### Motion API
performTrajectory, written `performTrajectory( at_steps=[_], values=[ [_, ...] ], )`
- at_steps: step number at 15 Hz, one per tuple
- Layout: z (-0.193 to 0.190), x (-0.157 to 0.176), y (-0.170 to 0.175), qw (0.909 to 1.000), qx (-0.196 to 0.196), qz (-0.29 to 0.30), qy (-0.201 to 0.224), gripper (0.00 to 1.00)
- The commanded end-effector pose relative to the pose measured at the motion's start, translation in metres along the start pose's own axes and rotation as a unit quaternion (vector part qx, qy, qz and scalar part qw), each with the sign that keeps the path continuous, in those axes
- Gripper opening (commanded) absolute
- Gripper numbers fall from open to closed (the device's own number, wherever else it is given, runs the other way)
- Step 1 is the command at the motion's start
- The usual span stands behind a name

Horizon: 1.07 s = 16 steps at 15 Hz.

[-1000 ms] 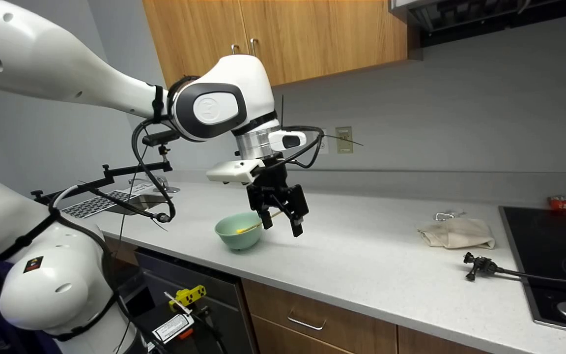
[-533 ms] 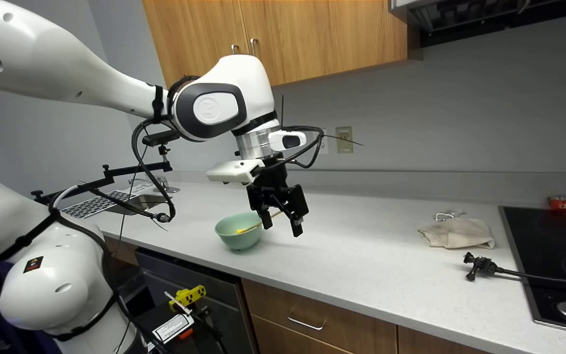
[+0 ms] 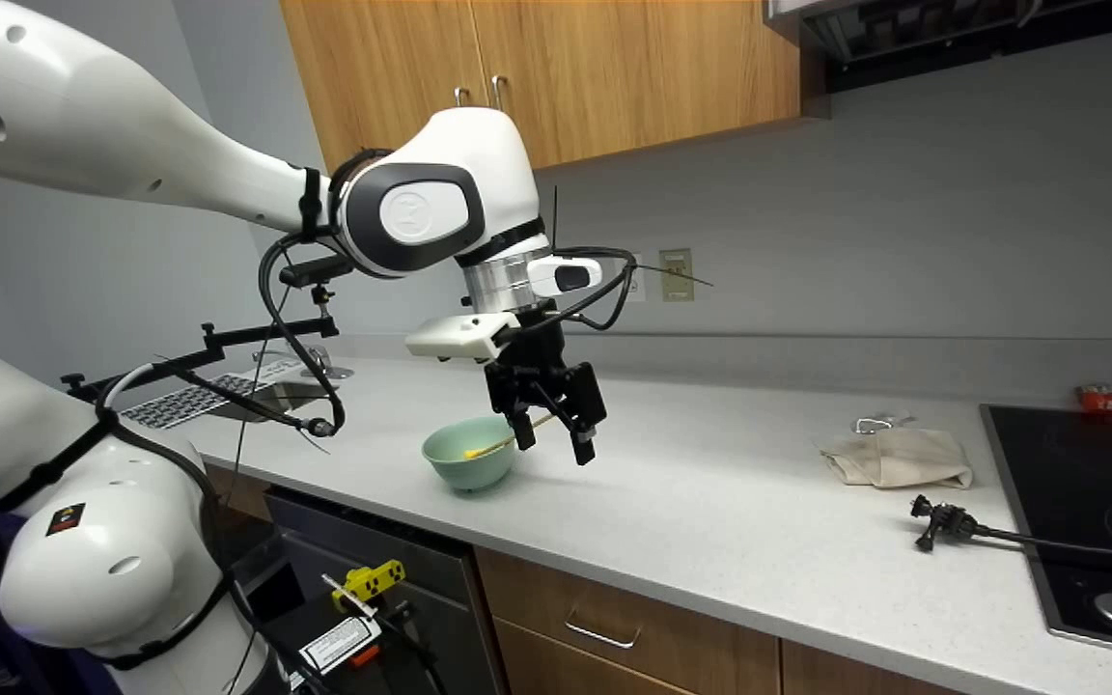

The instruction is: Use the spatula to stir the potato fries in the bowl

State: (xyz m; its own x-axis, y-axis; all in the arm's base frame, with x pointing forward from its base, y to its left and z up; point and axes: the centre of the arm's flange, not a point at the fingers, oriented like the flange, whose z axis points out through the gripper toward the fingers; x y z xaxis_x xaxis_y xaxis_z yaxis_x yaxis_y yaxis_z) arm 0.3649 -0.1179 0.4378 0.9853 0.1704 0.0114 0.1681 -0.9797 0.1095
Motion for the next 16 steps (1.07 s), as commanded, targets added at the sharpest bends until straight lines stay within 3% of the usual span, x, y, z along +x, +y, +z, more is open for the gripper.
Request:
performTrajectory(
  at_steps=[1,6,11,16],
  values=[
    [0.000,0.000,0.000,1.0000,0.000,0.000,0.000,1.00],
    [0.005,0.014,-0.014,0.9999,-0.005,-0.015,0.005,1.00],
    [0.014,0.036,-0.052,0.9979,-0.010,-0.063,0.015,1.00],
    [-0.003,0.055,-0.090,0.9861,-0.019,-0.160,0.042,1.00]
  ],
)
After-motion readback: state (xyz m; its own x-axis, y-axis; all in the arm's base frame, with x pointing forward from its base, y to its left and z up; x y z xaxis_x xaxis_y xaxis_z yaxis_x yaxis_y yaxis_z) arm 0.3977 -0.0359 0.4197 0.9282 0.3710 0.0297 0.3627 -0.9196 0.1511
